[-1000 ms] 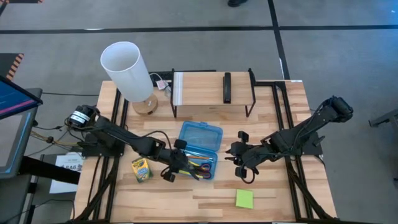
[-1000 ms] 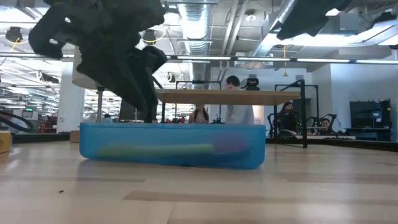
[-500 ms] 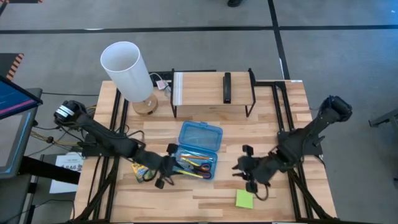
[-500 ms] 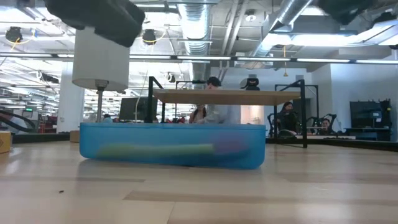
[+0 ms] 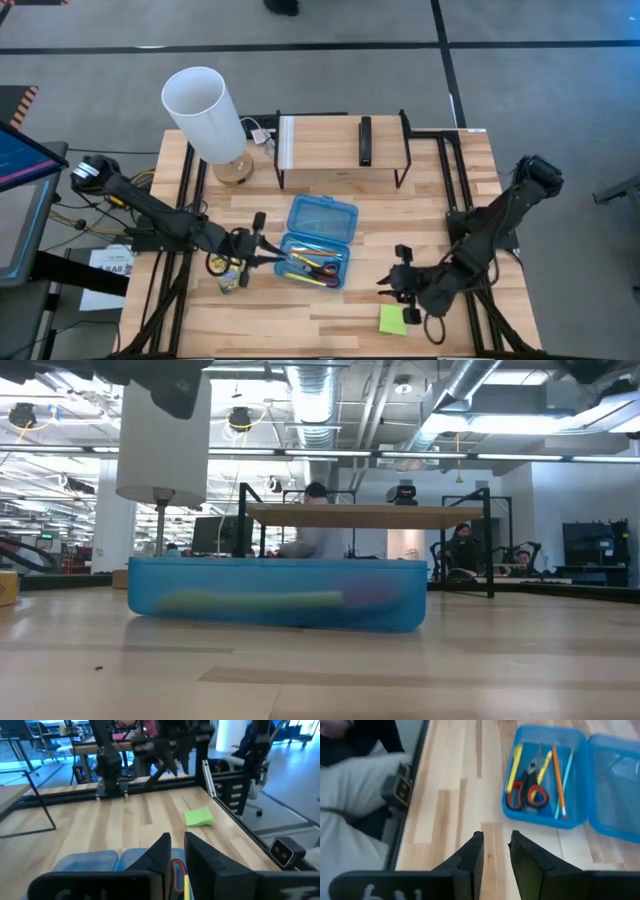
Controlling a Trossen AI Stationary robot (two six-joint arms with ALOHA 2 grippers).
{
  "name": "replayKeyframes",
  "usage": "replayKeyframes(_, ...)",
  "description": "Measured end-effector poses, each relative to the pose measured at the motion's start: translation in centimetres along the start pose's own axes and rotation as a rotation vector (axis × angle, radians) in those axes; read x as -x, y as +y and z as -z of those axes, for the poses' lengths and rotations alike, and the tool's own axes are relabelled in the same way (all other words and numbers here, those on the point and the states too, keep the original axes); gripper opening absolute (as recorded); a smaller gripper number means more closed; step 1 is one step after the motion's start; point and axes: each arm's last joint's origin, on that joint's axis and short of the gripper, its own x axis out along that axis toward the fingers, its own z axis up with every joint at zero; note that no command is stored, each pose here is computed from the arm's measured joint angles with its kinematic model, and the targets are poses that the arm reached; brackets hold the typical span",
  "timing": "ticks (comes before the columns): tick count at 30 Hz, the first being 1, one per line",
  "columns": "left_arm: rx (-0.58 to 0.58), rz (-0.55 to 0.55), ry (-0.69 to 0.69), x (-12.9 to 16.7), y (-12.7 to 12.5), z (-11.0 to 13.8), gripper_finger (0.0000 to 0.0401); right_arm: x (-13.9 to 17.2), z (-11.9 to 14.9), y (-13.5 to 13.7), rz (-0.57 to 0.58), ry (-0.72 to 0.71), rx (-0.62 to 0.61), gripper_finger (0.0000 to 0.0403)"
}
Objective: Pack school essentials
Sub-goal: Put the light green sticky notes into the blue supply box
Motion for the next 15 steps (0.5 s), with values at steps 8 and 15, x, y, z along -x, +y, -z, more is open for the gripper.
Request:
replayKeyframes(8,0.024,0.011,-0.022,0.6,-0.1,-0.1,0.0041,-3.1,0.1,3.7,-0.018,0.212,0.032,0.0108)
replayKeyframes(15,0.018,0.013,-0.003,0.6,-0.2,0.1,0.0041,-5.5,0.8,5.7,-0.018,0.403,-0.028,0.0124)
